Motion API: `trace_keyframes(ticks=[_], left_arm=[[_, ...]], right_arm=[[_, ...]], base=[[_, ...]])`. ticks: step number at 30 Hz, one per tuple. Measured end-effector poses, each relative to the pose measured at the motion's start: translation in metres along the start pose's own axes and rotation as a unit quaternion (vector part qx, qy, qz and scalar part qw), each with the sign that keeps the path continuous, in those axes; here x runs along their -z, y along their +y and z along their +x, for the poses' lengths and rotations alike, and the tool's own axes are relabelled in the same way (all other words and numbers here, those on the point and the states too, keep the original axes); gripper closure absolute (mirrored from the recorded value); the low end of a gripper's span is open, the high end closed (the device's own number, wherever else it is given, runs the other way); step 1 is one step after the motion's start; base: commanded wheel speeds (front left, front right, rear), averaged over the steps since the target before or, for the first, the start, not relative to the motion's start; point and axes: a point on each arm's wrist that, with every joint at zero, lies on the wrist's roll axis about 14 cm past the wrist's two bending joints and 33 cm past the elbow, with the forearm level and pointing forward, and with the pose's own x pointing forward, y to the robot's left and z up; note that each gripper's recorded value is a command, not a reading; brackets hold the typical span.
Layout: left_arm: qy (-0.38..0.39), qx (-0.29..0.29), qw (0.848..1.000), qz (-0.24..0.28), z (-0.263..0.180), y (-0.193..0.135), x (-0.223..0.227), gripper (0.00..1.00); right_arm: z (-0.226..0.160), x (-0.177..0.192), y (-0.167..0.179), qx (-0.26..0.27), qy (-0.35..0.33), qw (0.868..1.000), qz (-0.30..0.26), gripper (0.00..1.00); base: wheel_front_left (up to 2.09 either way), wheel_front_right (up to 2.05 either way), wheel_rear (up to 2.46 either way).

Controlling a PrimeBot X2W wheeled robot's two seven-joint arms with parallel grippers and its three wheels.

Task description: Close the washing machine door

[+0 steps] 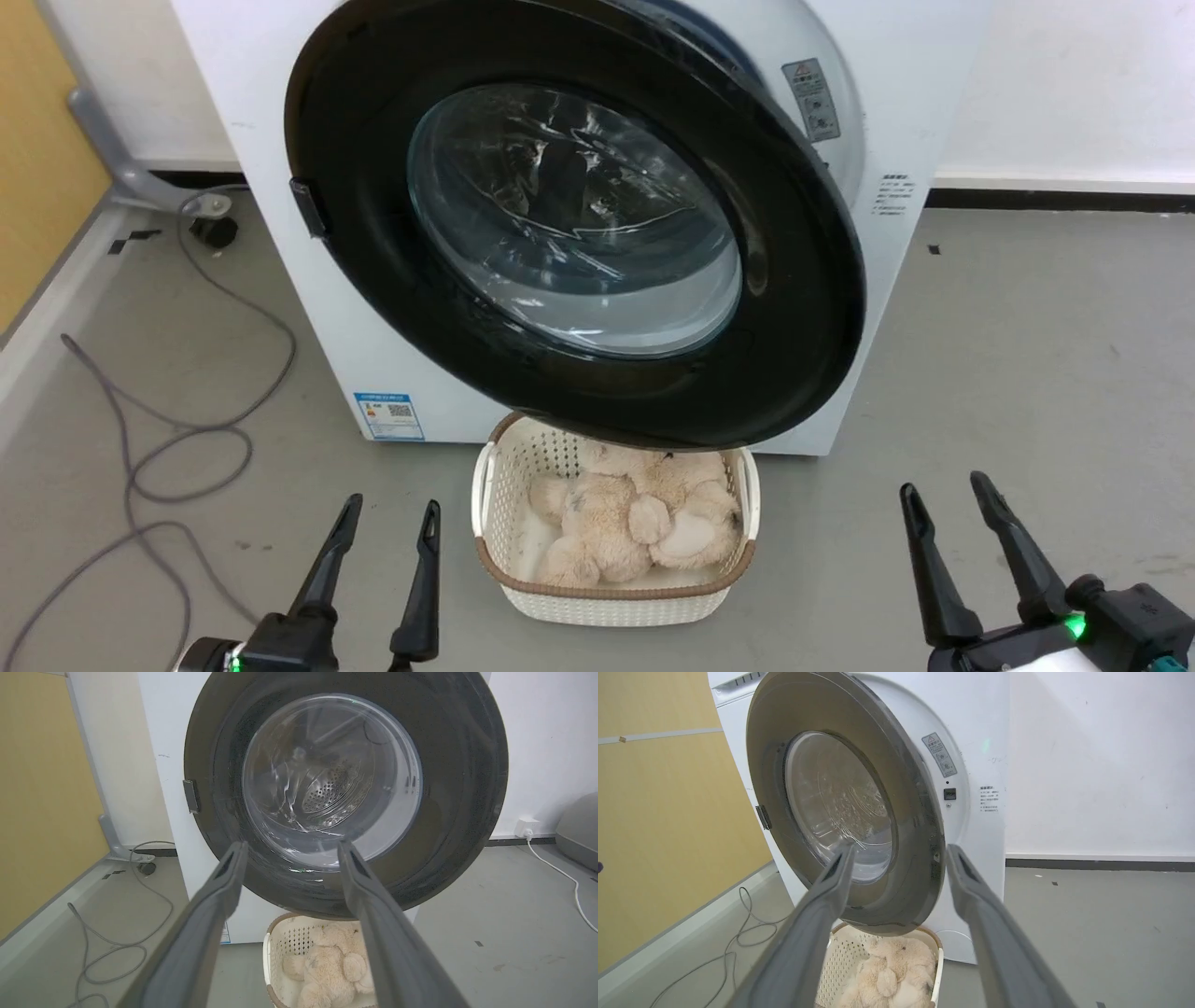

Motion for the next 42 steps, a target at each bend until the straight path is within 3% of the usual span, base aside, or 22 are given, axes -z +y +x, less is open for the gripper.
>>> trace_keyframes(ticks=[1, 2, 3, 12, 22, 30, 42], left_arm=[[0.0, -0.004, 1.0, -0.002, 0.0, 0.002, 0.0, 0.0], [0.001, -0.007, 1.0, -0.003, 0.0, 0.003, 0.001, 0.0], [0.002, -0.009, 1.0, -0.003, 0.0, 0.004, 0.001, 0.0], [0.018, -0.018, 1.0, -0.006, 0.021, 0.009, 0.016, 0.0], [0.038, -0.036, 0.999, -0.006, 0.047, 0.024, 0.038, 0.0], [0.057, -0.061, 0.997, 0.002, 0.046, 0.038, 0.05, 0.0], [0.074, -0.079, 0.994, 0.003, 0.046, 0.048, 0.062, 0.0]], right_arm=[[0.001, 0.002, 0.001, -0.003, 0.002, 1.0, 0.001, 0.49], [0.002, 0.004, 0.003, -0.006, 0.006, 1.0, 0.002, 0.7], [0.003, 0.007, 0.006, -0.012, 0.01, 1.0, 0.001, 1.0], [0.053, 0.033, 0.032, -0.11, 0.046, 0.993, -0.012, 1.0], [0.142, 0.059, 0.022, -0.18, 0.073, 0.979, -0.065, 1.0], [0.193, 0.083, 0.004, -0.187, 0.098, 0.974, -0.085, 1.0], [0.257, 0.089, -0.036, -0.13, 0.114, 0.98, -0.098, 1.0]], base=[[0.0, 0.0, 0.0], [0.0, 0.0, 0.0], [0.0, 0.0, 0.0], [0.0, 0.0, 0.0], [0.0, 0.0, 0.0], [0.0, 0.0, 0.0], [0.0, 0.0, 0.0]])
